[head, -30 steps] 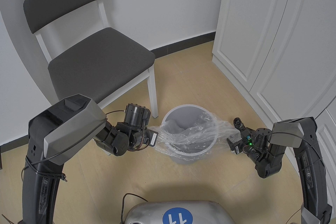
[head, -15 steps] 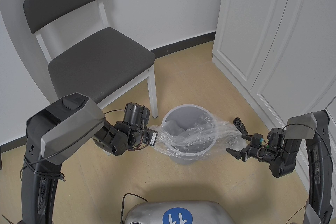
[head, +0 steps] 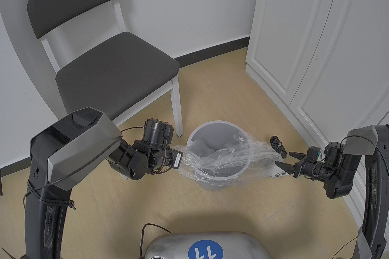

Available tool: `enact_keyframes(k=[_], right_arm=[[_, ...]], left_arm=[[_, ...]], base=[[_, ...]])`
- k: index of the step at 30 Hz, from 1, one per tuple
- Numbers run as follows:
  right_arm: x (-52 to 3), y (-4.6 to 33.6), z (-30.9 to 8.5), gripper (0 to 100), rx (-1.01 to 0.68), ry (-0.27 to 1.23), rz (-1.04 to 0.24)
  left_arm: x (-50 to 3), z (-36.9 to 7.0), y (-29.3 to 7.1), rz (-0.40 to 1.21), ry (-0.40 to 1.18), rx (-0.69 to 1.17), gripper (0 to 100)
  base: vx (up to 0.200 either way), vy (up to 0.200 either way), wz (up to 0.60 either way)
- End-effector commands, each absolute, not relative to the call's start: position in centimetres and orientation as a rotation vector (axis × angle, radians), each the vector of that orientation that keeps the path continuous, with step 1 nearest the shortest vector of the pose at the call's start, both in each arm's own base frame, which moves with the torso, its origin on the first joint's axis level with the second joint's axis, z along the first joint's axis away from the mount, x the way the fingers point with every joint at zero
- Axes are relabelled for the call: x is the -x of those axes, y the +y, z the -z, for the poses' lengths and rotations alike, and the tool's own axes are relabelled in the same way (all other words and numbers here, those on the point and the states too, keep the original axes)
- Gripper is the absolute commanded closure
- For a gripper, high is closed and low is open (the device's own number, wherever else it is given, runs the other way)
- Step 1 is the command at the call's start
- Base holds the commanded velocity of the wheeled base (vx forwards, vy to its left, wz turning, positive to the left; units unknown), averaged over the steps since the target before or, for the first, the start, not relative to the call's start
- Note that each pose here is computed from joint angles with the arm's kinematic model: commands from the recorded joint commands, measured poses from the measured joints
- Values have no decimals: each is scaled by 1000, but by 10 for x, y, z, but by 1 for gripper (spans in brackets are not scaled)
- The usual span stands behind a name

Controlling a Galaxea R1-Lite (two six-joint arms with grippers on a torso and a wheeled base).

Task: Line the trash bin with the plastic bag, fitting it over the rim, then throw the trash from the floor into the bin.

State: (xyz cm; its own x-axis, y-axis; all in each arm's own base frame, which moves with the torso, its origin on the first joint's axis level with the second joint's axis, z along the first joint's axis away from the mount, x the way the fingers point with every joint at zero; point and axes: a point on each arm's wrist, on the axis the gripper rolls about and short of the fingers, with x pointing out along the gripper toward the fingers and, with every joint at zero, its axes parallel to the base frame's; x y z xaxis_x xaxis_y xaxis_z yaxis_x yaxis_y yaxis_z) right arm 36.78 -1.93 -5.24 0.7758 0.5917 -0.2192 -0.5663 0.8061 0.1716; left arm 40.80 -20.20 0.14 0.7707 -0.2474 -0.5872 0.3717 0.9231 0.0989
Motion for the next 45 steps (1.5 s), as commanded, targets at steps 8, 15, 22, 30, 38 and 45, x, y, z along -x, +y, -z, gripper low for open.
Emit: enact_keyframes(k=[8, 15, 22, 30, 38, 45], right_arm=[[-373, 40, -26, 0, -75, 86, -459], [-362, 57, -52, 0, 53, 12, -346], [-386, 102, -87, 0, 270, 81, -192], [-391, 156, -91, 0, 483, 146, -334], [-393, 166, -50, 0, 900, 230, -472], [-389, 169, -26, 0, 977, 277, -563]], left_arm=[[-406, 2, -201, 356, 623, -211, 0], [-400, -3, -197, 390, 627, -221, 0], [-388, -17, -188, 441, 623, -285, 0], [-377, -22, -174, 456, 649, -379, 0], [-372, -27, -168, 459, 689, -418, 0], [-371, -31, -168, 454, 683, -418, 0]], base=[[0, 0, 0], [0, 0, 0], [0, 0, 0], [0, 0, 0], [0, 0, 0], [0, 0, 0]])
